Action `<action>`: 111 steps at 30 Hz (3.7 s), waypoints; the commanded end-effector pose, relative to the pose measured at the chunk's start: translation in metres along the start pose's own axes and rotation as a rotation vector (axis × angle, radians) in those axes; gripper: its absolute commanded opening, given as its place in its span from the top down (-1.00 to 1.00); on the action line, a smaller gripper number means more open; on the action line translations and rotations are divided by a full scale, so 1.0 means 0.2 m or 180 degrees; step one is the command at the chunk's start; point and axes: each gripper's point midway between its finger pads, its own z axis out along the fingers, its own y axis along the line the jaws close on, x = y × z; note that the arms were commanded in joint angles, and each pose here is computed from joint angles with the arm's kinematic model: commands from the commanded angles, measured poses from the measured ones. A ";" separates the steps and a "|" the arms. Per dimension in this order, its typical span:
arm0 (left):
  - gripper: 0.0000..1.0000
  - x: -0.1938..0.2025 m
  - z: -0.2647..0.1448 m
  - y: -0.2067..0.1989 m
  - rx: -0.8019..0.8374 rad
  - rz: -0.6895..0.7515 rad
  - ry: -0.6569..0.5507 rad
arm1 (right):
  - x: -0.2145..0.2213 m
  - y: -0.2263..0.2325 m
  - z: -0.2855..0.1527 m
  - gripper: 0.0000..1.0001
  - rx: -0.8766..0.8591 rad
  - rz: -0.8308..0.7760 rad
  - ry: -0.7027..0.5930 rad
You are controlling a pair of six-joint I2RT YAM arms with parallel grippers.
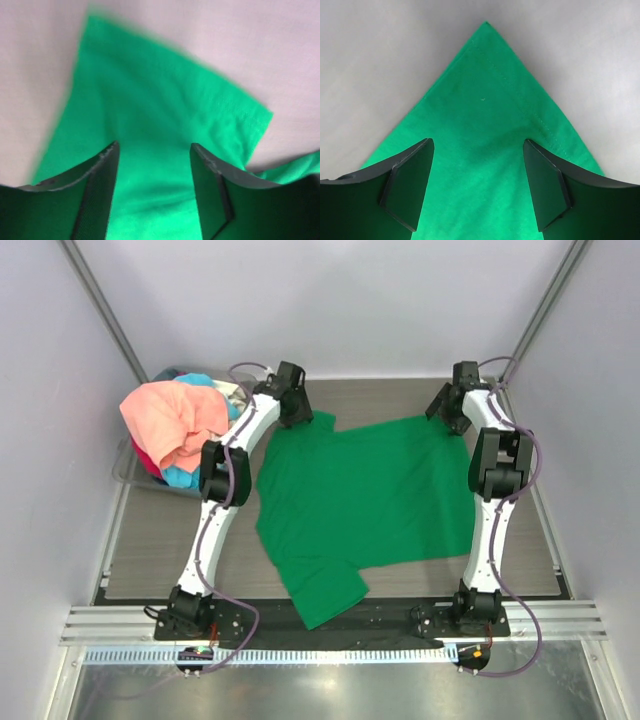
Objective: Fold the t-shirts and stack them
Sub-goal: Flatten the tshirt out, then fold the tshirt
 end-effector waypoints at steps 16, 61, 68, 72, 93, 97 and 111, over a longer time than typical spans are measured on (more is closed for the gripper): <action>-0.38 -0.34 -1.02 -0.12 0.0281 0.0286 -0.0873 | -0.46 0.12 -0.44 -0.76 -0.0441 0.0112 -0.0647; 0.99 2.23 -1.32 0.08 0.0205 0.1284 0.1067 | 0.60 -1.06 -0.95 -0.98 0.0441 0.1335 -0.0505; 1.00 2.06 -1.32 0.12 0.0158 0.1219 0.0992 | 0.72 -1.16 -0.83 -0.86 0.0701 0.1504 -0.0483; 1.00 2.04 -1.33 0.12 0.0111 0.1185 0.0982 | 0.77 -1.19 -0.71 -0.69 0.0725 0.1544 -0.0311; 1.00 1.46 -1.67 0.12 0.0211 0.0851 0.0531 | 0.69 -0.98 -0.95 0.98 0.0024 0.1584 -0.0395; 1.00 1.23 -1.59 0.19 0.0141 0.0680 0.0465 | 0.54 -0.94 -0.97 0.98 -0.0003 0.1511 -0.0444; 0.99 0.60 -1.10 0.26 -0.0162 0.0478 0.0485 | 0.29 -0.63 -0.62 0.98 0.0259 0.0910 -0.0166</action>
